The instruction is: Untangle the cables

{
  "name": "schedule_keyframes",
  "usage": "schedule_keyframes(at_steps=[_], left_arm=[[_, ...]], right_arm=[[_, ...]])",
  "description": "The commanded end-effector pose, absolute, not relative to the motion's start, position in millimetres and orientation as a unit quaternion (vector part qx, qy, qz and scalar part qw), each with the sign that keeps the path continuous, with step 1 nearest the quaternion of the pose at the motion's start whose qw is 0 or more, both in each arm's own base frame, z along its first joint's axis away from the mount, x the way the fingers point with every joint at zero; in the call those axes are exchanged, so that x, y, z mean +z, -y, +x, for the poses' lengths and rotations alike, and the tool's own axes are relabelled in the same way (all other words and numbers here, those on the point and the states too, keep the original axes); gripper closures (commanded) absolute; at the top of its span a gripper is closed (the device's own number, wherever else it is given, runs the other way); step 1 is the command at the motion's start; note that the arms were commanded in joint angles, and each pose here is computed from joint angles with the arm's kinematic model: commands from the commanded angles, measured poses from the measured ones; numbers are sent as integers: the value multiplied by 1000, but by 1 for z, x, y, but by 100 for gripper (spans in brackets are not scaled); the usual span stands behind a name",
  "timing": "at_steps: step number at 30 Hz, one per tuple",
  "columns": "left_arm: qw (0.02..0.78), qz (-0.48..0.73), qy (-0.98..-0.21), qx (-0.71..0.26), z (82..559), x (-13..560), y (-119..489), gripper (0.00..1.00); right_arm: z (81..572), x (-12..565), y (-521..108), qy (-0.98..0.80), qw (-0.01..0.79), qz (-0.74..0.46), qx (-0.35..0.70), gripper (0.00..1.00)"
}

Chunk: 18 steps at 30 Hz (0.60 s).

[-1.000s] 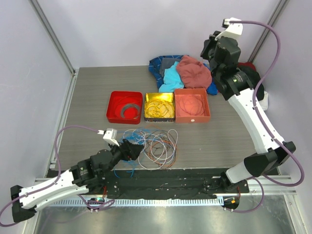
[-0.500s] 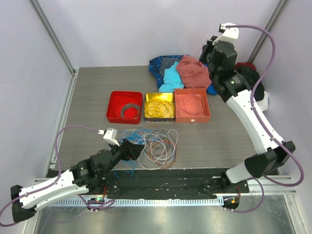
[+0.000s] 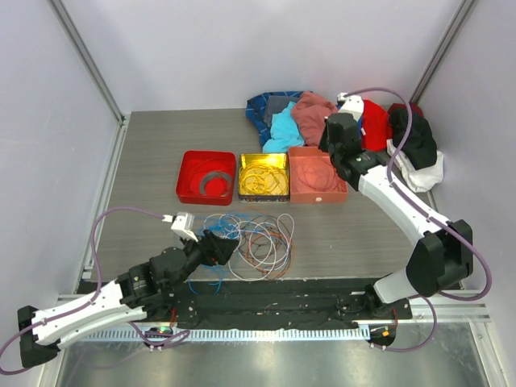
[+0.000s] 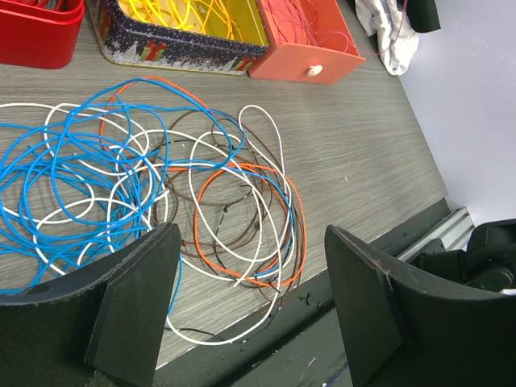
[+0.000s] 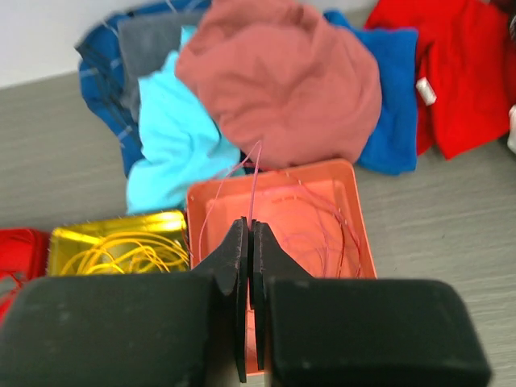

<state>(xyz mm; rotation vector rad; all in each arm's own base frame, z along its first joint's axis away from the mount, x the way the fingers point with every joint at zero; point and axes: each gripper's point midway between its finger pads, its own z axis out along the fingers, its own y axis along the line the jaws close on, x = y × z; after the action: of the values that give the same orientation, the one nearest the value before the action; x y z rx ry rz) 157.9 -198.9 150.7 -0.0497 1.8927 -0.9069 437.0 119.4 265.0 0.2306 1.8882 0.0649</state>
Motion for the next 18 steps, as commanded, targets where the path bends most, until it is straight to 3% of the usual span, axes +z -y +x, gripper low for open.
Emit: schedule_keyframes(at_steps=[1, 9, 18], left_arm=[[501, -31, -771, -392, 159, 159, 203, 23], [500, -33, -772, -391, 159, 157, 201, 23], [497, -33, -774, -391, 157, 155, 200, 23]], right_arm=[[437, 256, -122, -795, 592, 123, 54, 99], [451, 227, -122, -803, 582, 122, 45, 99], [462, 297, -125, -690, 705, 129, 102, 99]])
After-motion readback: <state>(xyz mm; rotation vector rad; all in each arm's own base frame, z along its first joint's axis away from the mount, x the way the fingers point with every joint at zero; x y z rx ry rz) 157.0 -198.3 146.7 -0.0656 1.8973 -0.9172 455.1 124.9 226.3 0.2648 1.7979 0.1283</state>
